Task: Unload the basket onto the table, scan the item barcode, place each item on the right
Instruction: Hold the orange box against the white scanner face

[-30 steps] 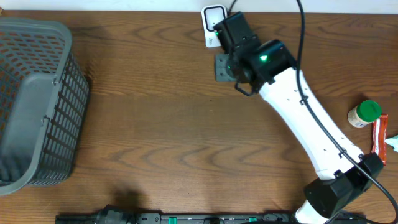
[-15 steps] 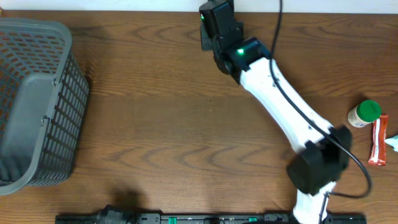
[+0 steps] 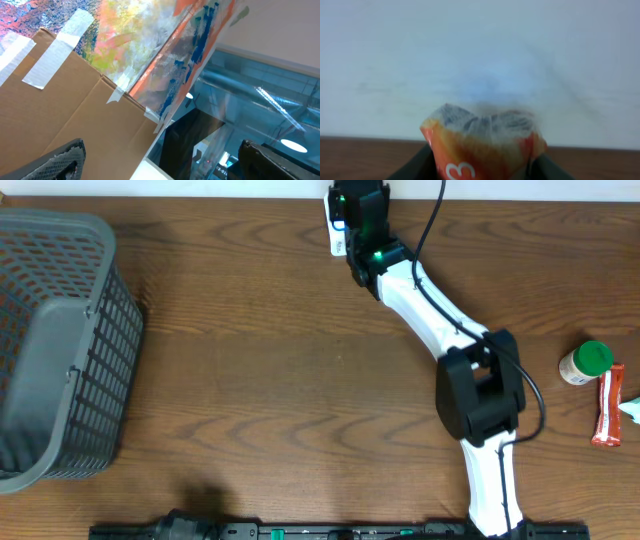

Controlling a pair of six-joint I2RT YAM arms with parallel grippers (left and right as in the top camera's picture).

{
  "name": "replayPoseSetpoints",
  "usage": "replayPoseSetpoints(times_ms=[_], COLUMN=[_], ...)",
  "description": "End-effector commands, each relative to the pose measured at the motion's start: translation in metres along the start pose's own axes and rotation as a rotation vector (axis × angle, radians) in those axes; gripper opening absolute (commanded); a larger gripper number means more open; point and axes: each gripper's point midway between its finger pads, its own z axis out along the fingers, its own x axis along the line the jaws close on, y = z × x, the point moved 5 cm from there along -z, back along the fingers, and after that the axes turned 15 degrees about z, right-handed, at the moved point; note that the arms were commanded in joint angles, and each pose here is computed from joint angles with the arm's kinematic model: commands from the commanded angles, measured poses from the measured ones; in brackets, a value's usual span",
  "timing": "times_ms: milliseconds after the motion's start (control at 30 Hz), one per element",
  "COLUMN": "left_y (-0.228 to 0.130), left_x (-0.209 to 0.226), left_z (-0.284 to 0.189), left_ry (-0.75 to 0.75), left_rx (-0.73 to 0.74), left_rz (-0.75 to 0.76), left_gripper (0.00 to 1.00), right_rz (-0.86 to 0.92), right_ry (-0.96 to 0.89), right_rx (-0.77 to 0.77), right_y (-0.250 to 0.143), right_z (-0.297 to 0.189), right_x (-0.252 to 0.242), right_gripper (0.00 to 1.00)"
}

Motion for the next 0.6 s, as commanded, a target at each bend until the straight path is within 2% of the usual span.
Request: replayPoseSetpoints(times_ms=[0,167,567], left_y=[0.001,0.001,0.001], left_x=[0.003,0.003,0.003], left_z=[-0.002,-0.002,-0.002], left_ry=[0.009,0.009,0.009], left_rx=[-0.006,-0.006,-0.006], left_rz=[0.009,0.009,0.009], left_gripper=[0.98,0.98,0.98], right_rz=[-0.007,0.005,0.004], right_ry=[0.031,0.053,0.088], right_rx=[0.03,0.009,0.041], right_y=[-0.035,-0.059,-0.101], right_z=[0.03,0.047,0.061], right_x=[-0.019,-0.026,-0.031], right_gripper=[0.36,0.31,0.38])
